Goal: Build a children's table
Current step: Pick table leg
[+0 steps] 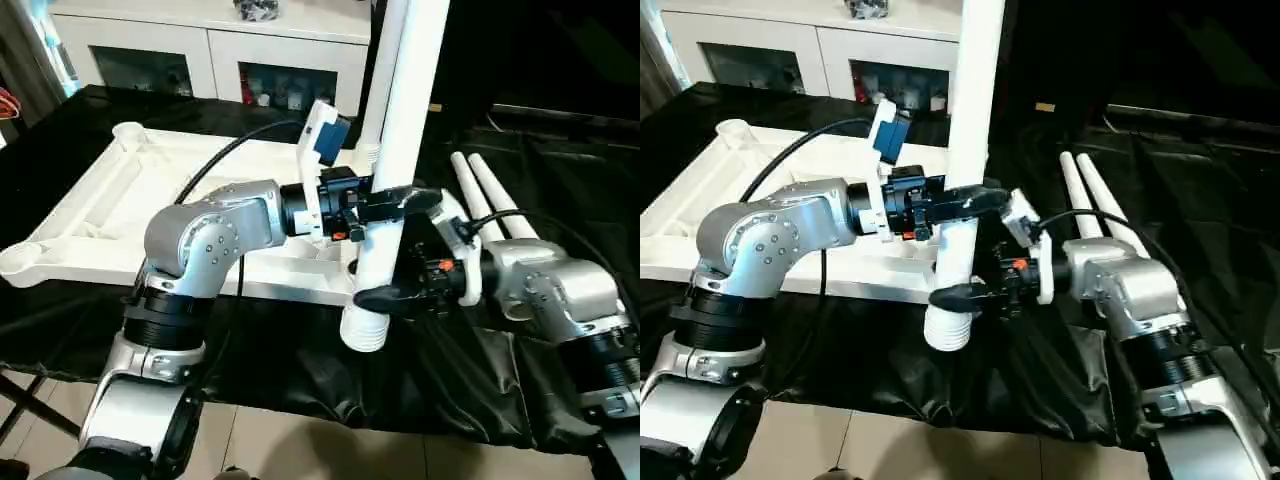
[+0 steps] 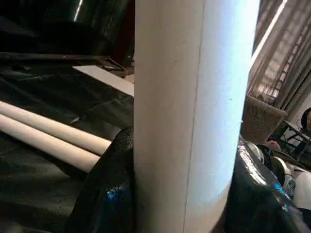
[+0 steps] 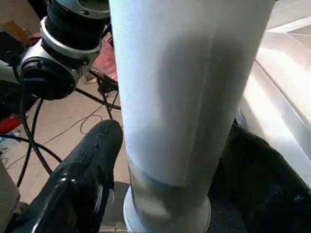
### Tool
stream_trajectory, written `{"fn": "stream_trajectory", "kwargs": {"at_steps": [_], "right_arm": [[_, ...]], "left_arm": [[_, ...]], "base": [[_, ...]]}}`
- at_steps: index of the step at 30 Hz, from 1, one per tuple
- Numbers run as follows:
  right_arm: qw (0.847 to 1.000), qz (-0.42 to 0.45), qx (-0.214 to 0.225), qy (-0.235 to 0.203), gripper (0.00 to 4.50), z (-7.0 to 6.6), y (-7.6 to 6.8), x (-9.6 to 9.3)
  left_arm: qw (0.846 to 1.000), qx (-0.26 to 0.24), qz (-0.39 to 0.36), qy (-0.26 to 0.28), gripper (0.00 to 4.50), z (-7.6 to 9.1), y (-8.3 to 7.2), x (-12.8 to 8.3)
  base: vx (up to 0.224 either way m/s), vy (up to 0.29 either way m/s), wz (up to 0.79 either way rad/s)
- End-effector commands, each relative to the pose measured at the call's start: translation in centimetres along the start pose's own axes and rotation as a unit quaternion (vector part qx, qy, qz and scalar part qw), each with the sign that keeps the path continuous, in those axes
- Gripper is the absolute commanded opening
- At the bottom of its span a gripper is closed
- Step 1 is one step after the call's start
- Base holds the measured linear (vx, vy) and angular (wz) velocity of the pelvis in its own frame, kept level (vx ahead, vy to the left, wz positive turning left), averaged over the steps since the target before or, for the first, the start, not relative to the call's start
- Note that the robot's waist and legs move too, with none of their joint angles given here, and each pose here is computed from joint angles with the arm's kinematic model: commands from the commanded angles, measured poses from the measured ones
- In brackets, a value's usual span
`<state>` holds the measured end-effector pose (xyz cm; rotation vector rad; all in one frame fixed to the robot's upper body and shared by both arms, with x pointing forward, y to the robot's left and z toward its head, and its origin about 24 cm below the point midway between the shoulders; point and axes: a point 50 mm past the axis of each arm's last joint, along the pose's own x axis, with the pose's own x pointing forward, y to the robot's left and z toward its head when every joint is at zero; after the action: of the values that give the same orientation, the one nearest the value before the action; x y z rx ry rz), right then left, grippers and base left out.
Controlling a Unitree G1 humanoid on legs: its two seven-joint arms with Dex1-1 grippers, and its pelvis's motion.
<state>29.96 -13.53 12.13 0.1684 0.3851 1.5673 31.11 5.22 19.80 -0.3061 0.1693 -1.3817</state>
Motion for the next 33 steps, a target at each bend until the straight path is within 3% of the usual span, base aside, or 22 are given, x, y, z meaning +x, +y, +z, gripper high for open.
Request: {"fn": "stream_trajectory", "kwargs": {"at_steps": [1, 11, 28, 30, 31, 33], "right_arm": [[1.0, -0.001, -0.019, 0.009, 3.37, 0.63, 0.02, 0.25], [1.0, -0.004, -0.008, 0.012, 3.37, 0.12, -0.23, 0.53], [1.0, -0.007, -0.01, 0.011, 1.95, 0.09, -0.41, 0.61], [1.0, -0.012, -0.017, 0.011, 1.94, 0.15, -0.47, 0.63], [1.0, -0.016, -0.017, 0.01, 2.48, 0.16, -0.54, 0.64], [1.0, -0.019, -0.017, 0.009, 2.61, 0.17, -0.6, 0.64]], "left_arm": [[1.0, 0.013, -0.016, -0.008, 1.83, 0.52, -0.62, 0.32], [1.0, 0.007, -0.018, -0.02, 1.83, 0.8, -0.73, 0.45], [1.0, 0.009, -0.024, -0.013, 1.83, 0.64, -0.75, 0.39], [1.0, 0.01, -0.024, -0.012, 1.83, 0.59, -0.73, 0.36], [1.0, 0.01, -0.024, -0.011, 1.83, 0.58, -0.72, 0.34], [1.0, 0.01, -0.024, -0.011, 1.83, 0.55, -0.72, 0.32]], "base": [[0.0, 0.0, 0.0], [0.0, 0.0, 0.0], [0.0, 0.0, 0.0], [0.0, 0.0, 0.0], [0.0, 0.0, 0.0], [0.0, 0.0, 0.0]]}}
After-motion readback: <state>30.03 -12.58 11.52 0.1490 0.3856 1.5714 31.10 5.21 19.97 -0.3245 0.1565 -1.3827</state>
